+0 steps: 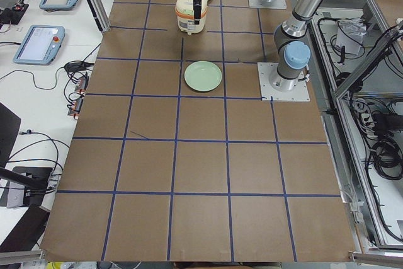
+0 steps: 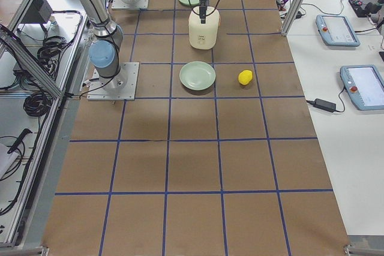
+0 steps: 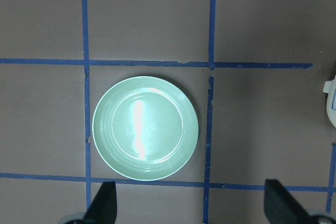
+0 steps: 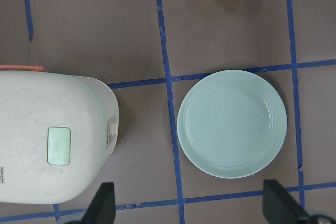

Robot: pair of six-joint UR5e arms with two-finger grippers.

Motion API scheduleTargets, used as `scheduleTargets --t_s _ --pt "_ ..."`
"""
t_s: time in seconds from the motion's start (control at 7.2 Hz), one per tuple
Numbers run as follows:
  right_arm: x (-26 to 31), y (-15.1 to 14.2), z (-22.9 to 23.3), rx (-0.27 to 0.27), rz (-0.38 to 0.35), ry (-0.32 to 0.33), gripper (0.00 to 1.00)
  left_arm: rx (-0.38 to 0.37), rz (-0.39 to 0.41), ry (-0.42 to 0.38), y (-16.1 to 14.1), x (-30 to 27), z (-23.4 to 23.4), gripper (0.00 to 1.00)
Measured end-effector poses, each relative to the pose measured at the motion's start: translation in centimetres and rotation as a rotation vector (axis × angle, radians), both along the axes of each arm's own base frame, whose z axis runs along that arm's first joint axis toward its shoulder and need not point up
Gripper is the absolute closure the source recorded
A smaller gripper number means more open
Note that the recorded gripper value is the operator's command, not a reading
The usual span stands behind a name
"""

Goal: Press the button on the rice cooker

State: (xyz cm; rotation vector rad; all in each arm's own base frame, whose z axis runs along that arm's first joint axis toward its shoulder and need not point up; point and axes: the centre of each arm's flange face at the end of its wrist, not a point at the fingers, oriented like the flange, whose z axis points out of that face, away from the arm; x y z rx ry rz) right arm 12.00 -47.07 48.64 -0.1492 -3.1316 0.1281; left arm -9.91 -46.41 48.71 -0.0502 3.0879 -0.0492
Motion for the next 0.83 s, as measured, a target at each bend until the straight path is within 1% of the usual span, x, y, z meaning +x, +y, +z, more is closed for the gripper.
scheduleTargets --t_s 0.42,0.83 --pt "0.02 -0.04 0.16 -0.004 0.000 -0.002 0.00 0.000 0.000 0.000 0.00 0.00 0.00 0.00" --pt "0.06 0.14 1.02 -0.024 -0.001 -0.005 0.00 0.000 0.000 0.000 0.00 0.00 0.00 0.00"
